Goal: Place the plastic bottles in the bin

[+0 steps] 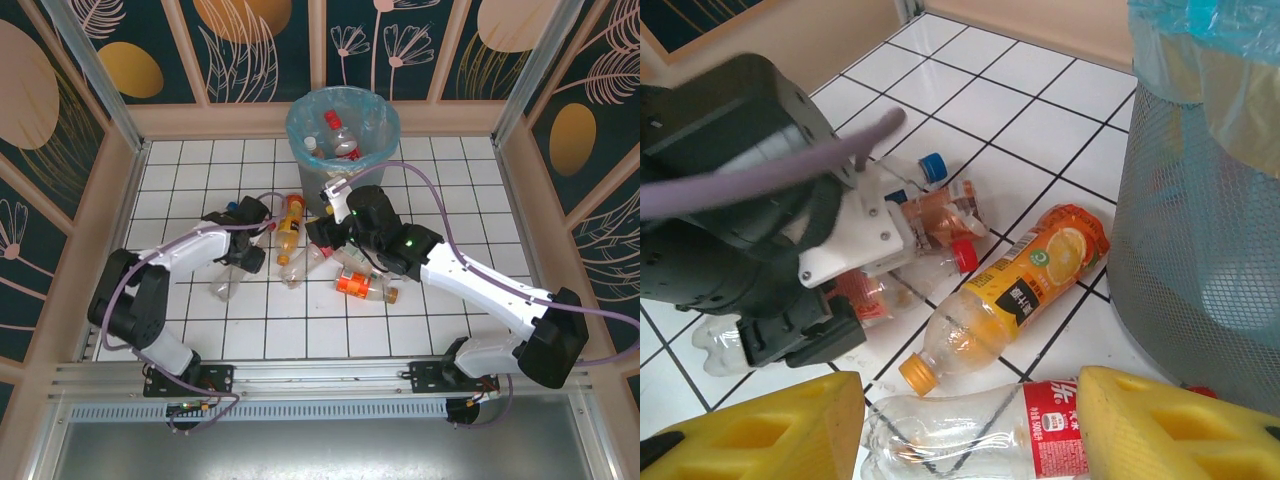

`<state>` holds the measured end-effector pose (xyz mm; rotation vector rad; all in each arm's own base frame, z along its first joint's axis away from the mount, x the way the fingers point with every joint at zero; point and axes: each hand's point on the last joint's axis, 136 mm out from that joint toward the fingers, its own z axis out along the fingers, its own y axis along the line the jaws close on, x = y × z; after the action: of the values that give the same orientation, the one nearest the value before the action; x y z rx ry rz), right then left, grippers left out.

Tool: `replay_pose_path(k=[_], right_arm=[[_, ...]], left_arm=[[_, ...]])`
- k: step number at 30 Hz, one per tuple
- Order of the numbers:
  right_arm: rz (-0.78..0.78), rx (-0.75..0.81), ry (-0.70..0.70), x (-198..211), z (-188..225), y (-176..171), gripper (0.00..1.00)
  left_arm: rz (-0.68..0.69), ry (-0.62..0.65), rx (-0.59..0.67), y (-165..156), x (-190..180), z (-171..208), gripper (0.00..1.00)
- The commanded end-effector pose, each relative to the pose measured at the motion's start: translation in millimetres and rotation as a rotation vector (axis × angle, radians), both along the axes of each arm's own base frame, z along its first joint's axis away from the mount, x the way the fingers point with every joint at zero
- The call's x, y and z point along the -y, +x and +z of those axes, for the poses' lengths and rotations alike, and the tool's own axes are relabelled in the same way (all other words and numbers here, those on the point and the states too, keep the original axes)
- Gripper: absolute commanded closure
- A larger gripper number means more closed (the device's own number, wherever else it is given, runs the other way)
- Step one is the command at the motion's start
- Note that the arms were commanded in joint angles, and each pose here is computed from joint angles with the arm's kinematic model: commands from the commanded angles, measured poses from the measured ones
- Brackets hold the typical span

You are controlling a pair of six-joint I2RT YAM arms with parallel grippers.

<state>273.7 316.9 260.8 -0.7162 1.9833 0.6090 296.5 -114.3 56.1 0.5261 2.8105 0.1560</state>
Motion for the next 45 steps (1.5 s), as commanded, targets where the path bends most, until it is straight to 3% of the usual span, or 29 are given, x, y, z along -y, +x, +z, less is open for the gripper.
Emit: replay_pose_path(k=[1,8,14,18,23,30,37,45], right_arm=[[-0.004,0.063,0.087,-4.6,36.4,5.0,0.41],[0.036,0.205,0.241,-2.4,91.5,-4.1,0.41],[0.154,0.311,0.41,-7.6,133.2,-26.6,0.4],[0.262,0.359,0.55,-14.3,166.6,-44.2,0.34],[0.349,0.383,0.663,-23.9,208.4,-51.7,0.34],[0.473,0.27,0.709,-45.9,231.2,-47.9,0.34],[0.439,0.236,0.679,-54.8,232.1,-34.3,0.34],[0.514,0.192,0.66,-69.1,226.7,-37.3,0.44]], left_arm=[[-0.03,-0.072,0.085,3.7,7.5,48.3,0.46],[-0.047,-0.125,0.363,20.4,4.7,146.0,0.5],[-0.178,-0.351,0.671,9.1,25.8,231.4,0.56],[-0.272,-0.486,0.777,-5.2,42.0,267.1,0.58],[-0.373,-0.579,0.87,-17.4,55.3,290.4,0.59],[-0.54,-0.727,0.946,-40.3,78.3,317.2,0.59],[-0.579,-0.75,0.938,-46.6,83.1,318.9,0.59],[-0.586,-0.742,0.927,-47.8,82.9,315.0,0.6]])
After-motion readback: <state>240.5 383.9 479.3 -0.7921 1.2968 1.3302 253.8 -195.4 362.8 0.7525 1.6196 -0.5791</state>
